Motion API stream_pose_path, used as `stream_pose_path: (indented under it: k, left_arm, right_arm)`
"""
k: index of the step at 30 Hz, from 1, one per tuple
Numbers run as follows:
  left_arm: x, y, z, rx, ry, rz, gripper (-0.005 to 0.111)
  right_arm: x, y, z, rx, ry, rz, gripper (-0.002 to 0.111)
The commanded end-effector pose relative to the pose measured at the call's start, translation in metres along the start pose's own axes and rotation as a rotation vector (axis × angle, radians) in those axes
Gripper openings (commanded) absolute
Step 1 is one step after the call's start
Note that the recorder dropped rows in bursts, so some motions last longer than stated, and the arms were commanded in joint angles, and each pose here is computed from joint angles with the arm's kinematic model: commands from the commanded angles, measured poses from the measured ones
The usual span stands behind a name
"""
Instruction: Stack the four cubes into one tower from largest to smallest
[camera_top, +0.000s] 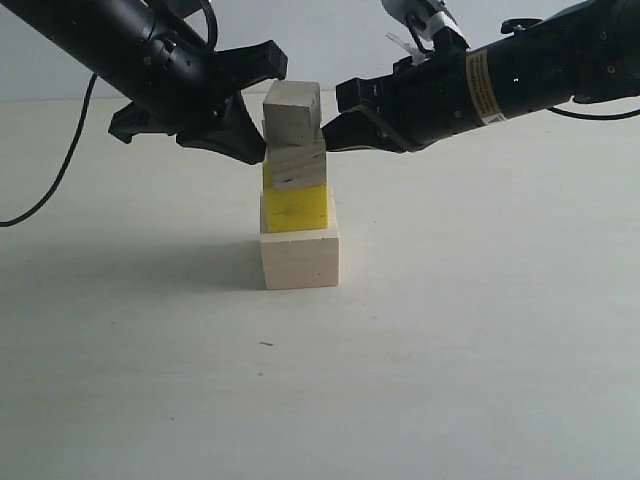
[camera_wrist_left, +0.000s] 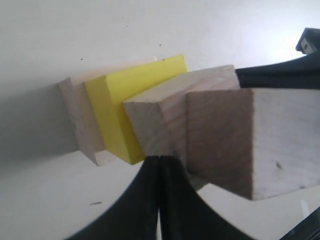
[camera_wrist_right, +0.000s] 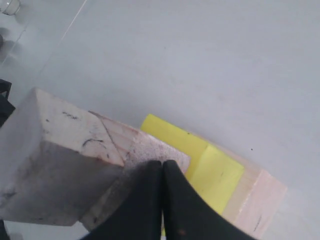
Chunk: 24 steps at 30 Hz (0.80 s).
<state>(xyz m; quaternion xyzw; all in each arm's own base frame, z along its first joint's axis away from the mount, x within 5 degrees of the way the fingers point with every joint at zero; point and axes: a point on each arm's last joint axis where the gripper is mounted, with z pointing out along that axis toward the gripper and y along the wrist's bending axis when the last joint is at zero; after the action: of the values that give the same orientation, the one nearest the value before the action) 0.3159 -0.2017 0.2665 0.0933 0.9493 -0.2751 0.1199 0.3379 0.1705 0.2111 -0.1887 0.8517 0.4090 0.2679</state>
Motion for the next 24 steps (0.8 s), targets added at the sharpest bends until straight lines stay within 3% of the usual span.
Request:
stream_pose_path:
  k: [1, 24]
  left_arm:
    - [-0.0016, -0.0004, -0.0040, 0.012, -0.028, -0.003, 0.000]
    - [-0.0064, 0.0017, 0.0006, 0.006, -0.062, 0.013, 0.000]
  right_arm:
    - [-0.0029, 0.0037, -0.0033, -0.014, -0.007, -0.010, 0.000]
    - [-0.0021, 0.0055, -0.0034, -0.034, 0.002, 0.015, 0.000]
